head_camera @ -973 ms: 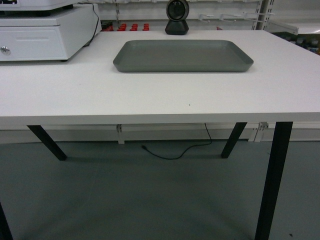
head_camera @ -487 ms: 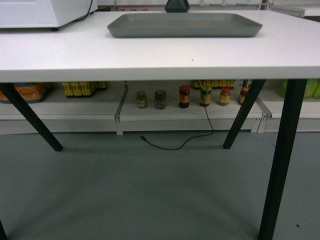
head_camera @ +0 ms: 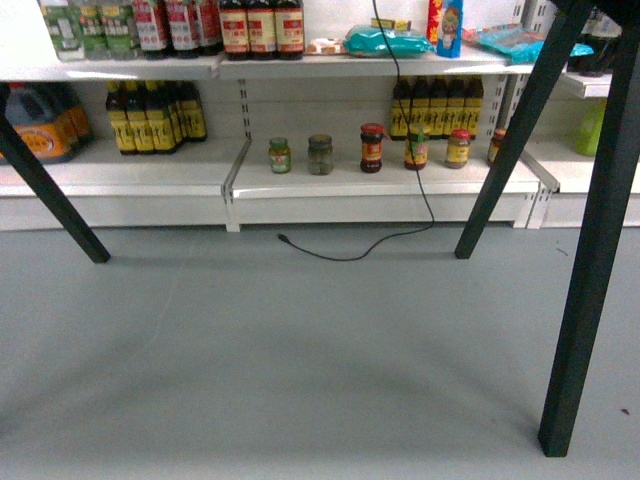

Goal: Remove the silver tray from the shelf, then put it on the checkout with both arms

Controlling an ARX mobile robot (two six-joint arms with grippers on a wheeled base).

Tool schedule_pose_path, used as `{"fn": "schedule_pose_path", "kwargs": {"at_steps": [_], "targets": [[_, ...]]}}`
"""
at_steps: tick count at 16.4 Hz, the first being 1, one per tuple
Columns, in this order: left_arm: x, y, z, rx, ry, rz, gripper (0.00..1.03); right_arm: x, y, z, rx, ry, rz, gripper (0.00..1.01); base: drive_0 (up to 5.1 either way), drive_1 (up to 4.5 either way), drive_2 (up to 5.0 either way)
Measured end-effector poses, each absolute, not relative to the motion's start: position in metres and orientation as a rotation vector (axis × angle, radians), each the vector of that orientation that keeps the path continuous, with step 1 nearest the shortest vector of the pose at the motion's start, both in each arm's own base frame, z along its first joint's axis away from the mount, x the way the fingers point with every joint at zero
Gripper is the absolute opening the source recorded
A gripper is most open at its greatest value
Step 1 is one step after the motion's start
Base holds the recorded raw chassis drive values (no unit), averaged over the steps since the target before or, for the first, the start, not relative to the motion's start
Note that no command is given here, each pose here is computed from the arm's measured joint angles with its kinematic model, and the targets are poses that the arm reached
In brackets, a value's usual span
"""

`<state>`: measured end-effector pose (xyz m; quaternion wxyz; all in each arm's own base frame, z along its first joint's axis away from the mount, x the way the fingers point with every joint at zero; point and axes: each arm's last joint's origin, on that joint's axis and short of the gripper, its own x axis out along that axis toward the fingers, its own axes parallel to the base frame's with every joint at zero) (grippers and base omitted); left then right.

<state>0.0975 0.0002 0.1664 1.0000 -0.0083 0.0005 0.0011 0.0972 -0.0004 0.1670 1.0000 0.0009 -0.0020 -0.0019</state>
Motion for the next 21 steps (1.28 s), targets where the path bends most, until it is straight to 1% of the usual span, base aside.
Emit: {"fn": "schedule_pose_path", "kwargs": {"at_steps": [21], "targets": [[0.0975,0.0002,0.1662,-0.015,0.004,0.002,0.98,0.0972,-0.0004,0.1669,0.002,-0.003,-0.004,0.98,0.0,0.00,0.0]]}}
